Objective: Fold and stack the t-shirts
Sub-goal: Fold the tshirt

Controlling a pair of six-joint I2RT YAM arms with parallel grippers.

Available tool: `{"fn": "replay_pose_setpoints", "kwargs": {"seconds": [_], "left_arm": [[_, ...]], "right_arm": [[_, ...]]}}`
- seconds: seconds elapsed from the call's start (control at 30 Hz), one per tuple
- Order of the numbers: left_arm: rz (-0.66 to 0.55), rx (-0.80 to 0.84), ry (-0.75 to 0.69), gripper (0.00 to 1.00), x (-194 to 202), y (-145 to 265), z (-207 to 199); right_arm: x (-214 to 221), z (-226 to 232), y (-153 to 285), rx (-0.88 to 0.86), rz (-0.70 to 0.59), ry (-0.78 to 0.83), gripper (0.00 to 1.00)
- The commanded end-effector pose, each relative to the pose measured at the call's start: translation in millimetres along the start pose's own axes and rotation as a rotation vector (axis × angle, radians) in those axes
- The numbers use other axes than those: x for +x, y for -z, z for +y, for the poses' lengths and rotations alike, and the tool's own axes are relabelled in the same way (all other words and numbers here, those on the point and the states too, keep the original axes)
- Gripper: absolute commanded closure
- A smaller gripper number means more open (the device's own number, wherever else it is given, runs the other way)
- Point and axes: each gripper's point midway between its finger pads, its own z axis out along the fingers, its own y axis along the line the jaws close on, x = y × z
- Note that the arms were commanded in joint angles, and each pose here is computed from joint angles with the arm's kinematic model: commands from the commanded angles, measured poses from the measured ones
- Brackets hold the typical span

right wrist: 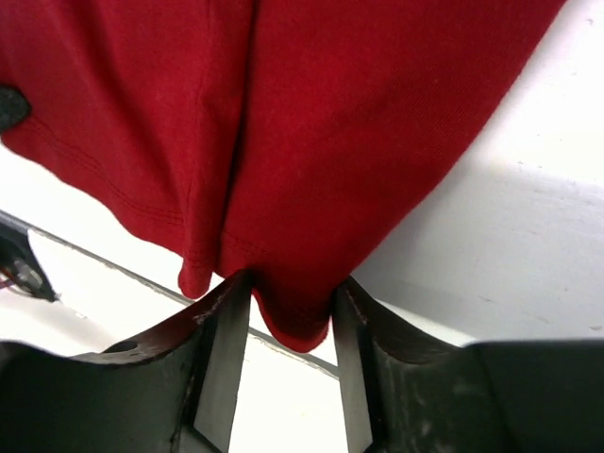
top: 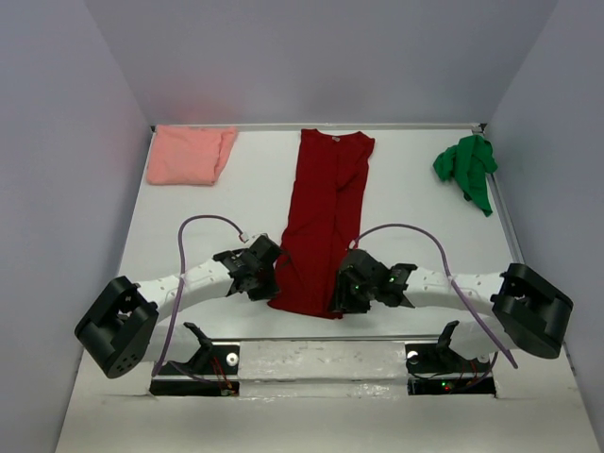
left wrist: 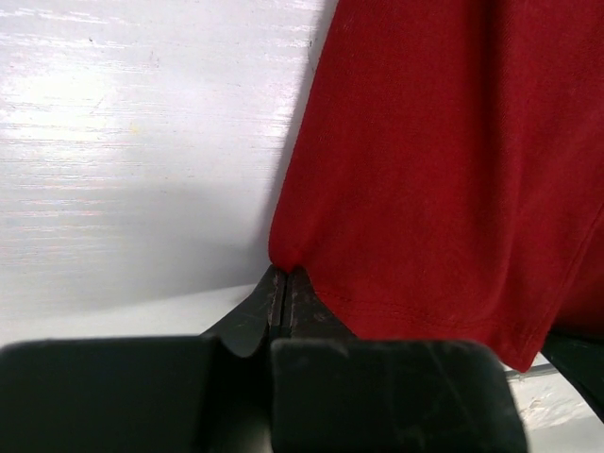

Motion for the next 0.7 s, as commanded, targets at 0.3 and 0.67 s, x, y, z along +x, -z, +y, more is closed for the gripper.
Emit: {"fn": "replay_pose_setpoints", "kwargs": {"seconds": [0.3, 0.67], "left_arm": [[-0.008, 0.018, -0.007, 1.00, 12.2, 13.4, -2.6], [-0.001, 0.054, -0.016, 1.00, 35.4, 33.3, -20.4]], "right_arm": [[3.0, -28.6, 11.3, 0.228, -0.070, -0.058, 1.00], [20.9, -36.4, 39.2, 0.307, -0.096, -0.083, 1.00]]}}
